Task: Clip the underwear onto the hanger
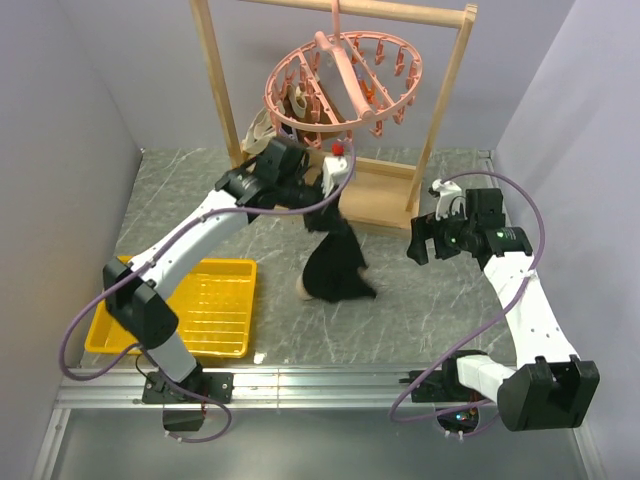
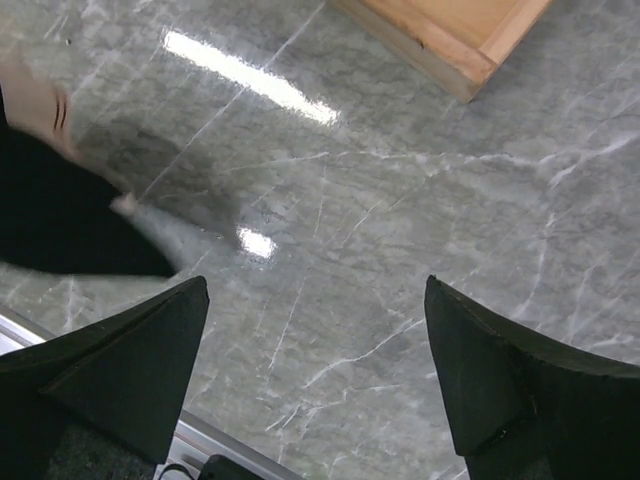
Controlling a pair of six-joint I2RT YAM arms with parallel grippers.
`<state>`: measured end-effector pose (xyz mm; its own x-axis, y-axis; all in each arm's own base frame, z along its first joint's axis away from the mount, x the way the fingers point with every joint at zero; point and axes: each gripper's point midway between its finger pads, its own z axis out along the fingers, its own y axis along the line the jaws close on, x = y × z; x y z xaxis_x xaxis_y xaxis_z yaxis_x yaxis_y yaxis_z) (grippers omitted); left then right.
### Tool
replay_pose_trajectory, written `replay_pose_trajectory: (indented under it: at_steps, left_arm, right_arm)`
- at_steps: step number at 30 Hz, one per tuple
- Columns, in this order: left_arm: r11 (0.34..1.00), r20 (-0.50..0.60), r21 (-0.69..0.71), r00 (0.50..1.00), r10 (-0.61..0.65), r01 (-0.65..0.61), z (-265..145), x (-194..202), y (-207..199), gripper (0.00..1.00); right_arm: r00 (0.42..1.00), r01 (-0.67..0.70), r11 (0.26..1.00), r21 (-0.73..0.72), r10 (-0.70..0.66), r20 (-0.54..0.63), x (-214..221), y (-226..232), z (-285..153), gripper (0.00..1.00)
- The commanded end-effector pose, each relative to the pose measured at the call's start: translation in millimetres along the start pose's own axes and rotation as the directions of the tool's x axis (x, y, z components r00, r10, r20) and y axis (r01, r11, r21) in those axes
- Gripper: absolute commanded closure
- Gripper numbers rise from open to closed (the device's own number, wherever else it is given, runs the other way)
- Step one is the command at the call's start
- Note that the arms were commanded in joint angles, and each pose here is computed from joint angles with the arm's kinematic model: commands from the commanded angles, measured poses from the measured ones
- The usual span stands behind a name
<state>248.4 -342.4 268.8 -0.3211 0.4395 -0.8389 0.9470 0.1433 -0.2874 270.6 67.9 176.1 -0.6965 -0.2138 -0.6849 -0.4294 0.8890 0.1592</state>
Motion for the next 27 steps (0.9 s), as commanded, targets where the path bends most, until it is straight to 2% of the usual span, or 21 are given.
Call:
replay_pose_trajectory:
  at_steps: [1, 4, 7, 8, 10, 11, 12, 13, 15, 16, 17, 18, 20, 22, 25, 27]
  left_arm:
    - [0.991, 0.133, -0.051, 0.983, 0.129, -0.123, -13.0, -72.0, 2.2, 1.00]
    - [0.988, 0.128, 0.007, 0.980, 0.153, -0.155, -15.0, -76.1, -12.9, 1.00]
    - [0.980, 0.022, 0.086, 0.983, 0.180, -0.181, -4.4, -29.0, -35.9, 1.00]
    - [0.986, -0.077, 0.093, 0.986, 0.148, -0.141, 7.7, 16.8, -33.9, 1.00]
    - [0.971, -0.139, 0.130, 0.966, 0.217, -0.200, 17.1, 55.7, -55.4, 1.00]
    - [0.978, -0.241, 0.135, 0.952, 0.189, -0.160, 26.1, 105.0, -55.4, 1.00]
    - [0.966, -0.282, 0.186, 0.932, 0.227, -0.180, 33.7, 126.5, -71.6, 1.00]
    - [0.967, -0.358, 0.212, 0.909, 0.212, -0.142, 37.4, 163.3, -77.6, 0.96]
    - [0.954, -0.433, 0.274, 0.870, 0.238, -0.124, 43.7, 196.4, -93.4, 0.82]
    - [0.953, -0.472, 0.291, 0.854, 0.217, -0.081, 46.0, 212.4, -96.3, 0.61]
    - [0.953, -0.491, 0.297, 0.848, 0.202, -0.055, 46.8, 220.4, -98.1, 0.55]
    - [0.958, -0.492, 0.286, 0.853, 0.175, -0.031, 48.2, 219.5, -98.9, 0.51]
    - [0.960, -0.444, 0.271, 0.876, 0.190, -0.071, 48.6, 201.9, -97.1, 0.34]
    - [0.965, -0.380, 0.242, 0.904, 0.194, -0.105, 42.3, 177.5, -97.1, 0.26]
    - [0.974, -0.273, 0.185, 0.946, 0.175, -0.127, 31.2, 135.0, -89.0, 0.24]
    - [0.987, -0.217, 0.120, 0.967, 0.135, -0.111, 23.8, 116.7, -69.7, 0.25]
  right_arm:
    - [0.998, 0.011, 0.999, 0.043, -0.014, 0.066, -27.8, -8.4, -15.0, 0.05]
    - [0.997, -0.014, 0.999, 0.050, 0.011, 0.071, -27.5, -16.4, -20.4, 0.05]
    - [0.998, -0.020, 0.999, 0.044, 0.017, 0.063, -23.0, -19.1, -20.3, 0.05]
    - [0.998, -0.015, 0.999, 0.034, 0.014, 0.056, -20.9, -18.4, -19.3, 0.05]
    - [0.999, -0.014, 1.000, 0.021, 0.013, 0.036, -15.4, -17.8, -16.9, 0.06]
    - [1.000, -0.010, 1.000, 0.014, 0.010, 0.030, -13.9, -16.9, -16.2, 0.07]
    - [1.000, -0.016, 1.000, 0.003, 0.016, 0.014, -10.7, -16.1, -13.8, 0.08]
    - [1.000, -0.017, 1.000, -0.005, 0.017, 0.008, -10.0, -15.3, -13.0, 0.08]
    - [1.000, -0.028, 0.999, -0.037, 0.027, -0.014, -7.7, -11.8, -10.0, 0.10]
    - [0.999, -0.034, 0.998, -0.044, 0.033, -0.021, -7.3, -11.1, -9.2, 0.11]
    - [0.998, -0.052, 0.997, -0.054, 0.050, -0.028, -7.2, -9.2, -8.5, 0.12]
    - [0.997, -0.070, 0.995, -0.071, 0.067, -0.046, -5.8, -7.4, -6.3, 0.14]
    - [0.992, -0.117, 0.989, -0.085, 0.112, -0.062, -4.4, -4.3, -3.6, 0.18]
    - [0.988, -0.145, 0.984, -0.105, 0.139, -0.063, -3.2, -0.4, -0.9, 0.21]
    - [0.981, -0.189, 0.973, -0.128, 0.183, -0.062, -0.4, 6.0, 3.4, 0.25]
    - [0.978, -0.208, 0.968, -0.144, 0.200, -0.064, 4.0, 10.0, 7.2, 0.26]
